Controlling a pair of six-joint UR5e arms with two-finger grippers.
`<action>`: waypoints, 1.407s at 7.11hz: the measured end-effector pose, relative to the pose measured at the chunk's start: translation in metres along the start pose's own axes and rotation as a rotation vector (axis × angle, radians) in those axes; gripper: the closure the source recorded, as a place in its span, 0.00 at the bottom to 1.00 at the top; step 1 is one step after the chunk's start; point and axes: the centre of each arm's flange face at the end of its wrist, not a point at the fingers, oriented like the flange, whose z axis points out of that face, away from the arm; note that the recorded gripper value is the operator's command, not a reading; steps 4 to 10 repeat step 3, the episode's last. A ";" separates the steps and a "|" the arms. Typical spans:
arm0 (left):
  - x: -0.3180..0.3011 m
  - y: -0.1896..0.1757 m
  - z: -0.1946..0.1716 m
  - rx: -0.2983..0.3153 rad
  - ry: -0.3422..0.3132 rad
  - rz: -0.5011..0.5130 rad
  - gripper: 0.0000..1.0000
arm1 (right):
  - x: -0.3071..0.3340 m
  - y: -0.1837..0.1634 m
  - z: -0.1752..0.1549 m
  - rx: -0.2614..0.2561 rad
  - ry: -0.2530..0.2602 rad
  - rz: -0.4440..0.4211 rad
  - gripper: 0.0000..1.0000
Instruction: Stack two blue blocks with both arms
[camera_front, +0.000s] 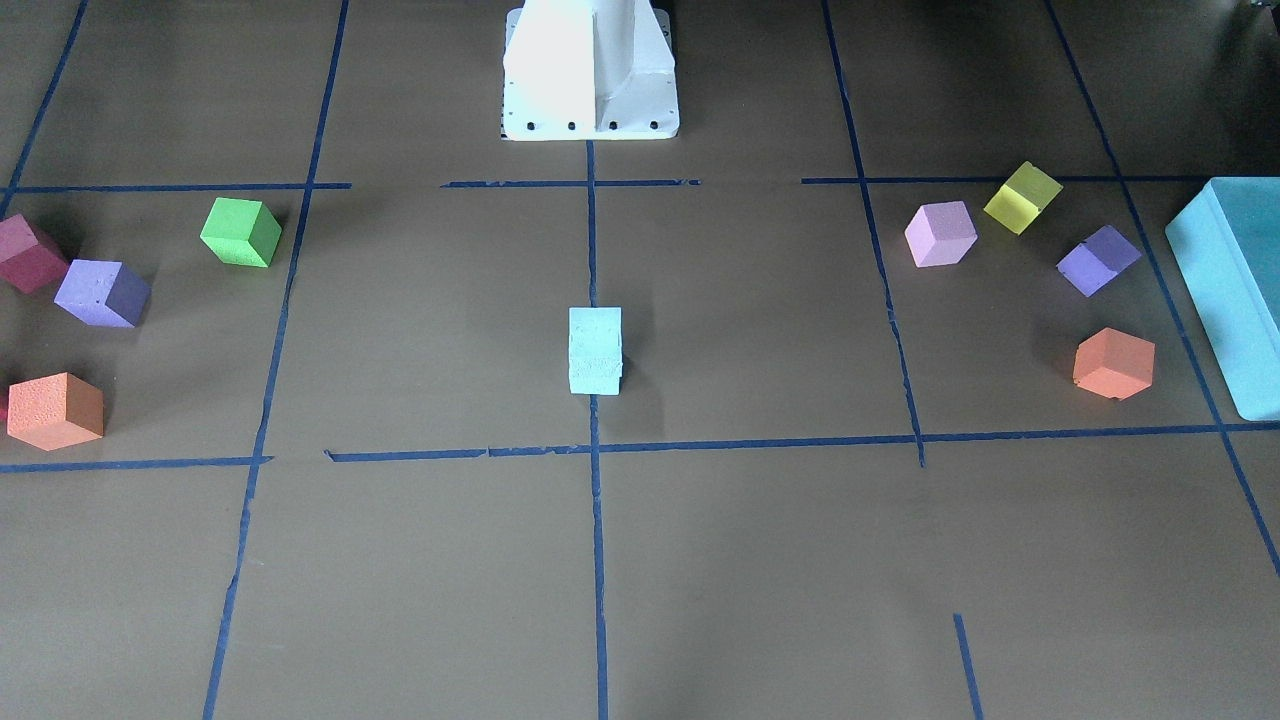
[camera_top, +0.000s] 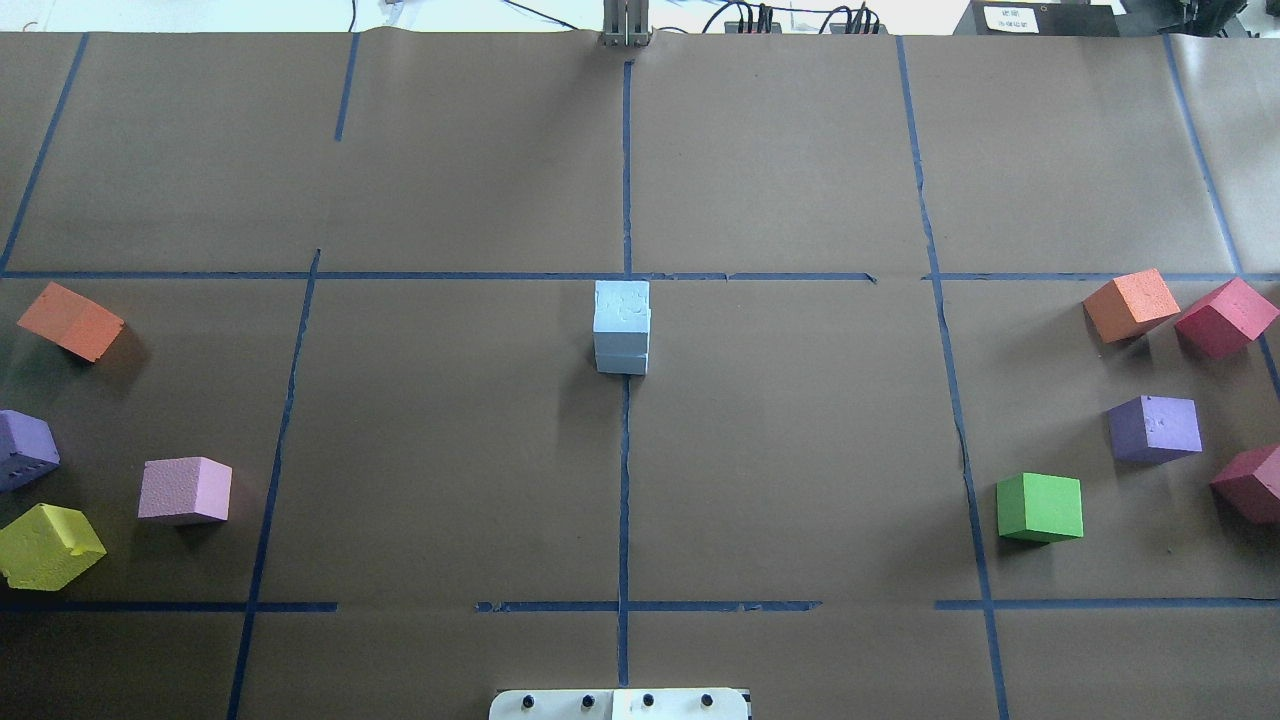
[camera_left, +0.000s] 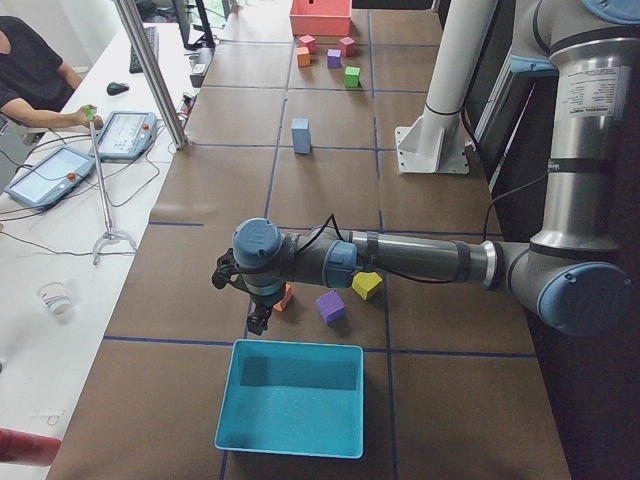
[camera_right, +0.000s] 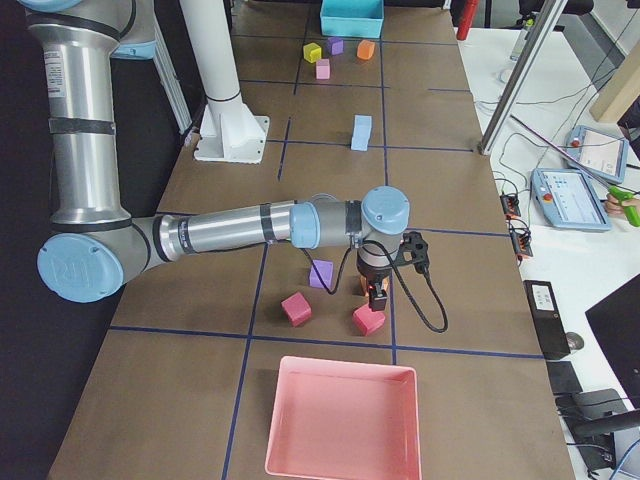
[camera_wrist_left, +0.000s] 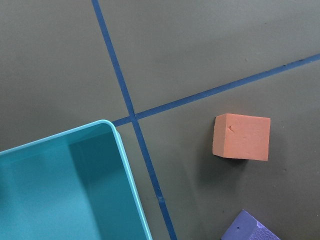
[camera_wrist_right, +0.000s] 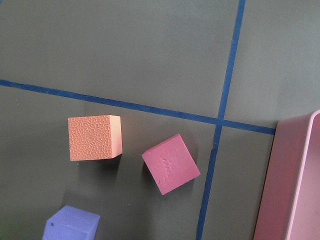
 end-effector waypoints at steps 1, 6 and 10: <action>0.001 -0.001 -0.001 0.001 -0.001 0.002 0.00 | 0.000 0.000 0.000 0.000 0.000 -0.001 0.00; 0.003 -0.001 -0.003 0.005 -0.002 0.007 0.00 | 0.001 0.000 0.000 0.000 0.001 -0.001 0.00; 0.003 -0.001 -0.003 0.005 -0.002 0.007 0.00 | 0.001 0.000 0.000 0.000 0.001 -0.001 0.00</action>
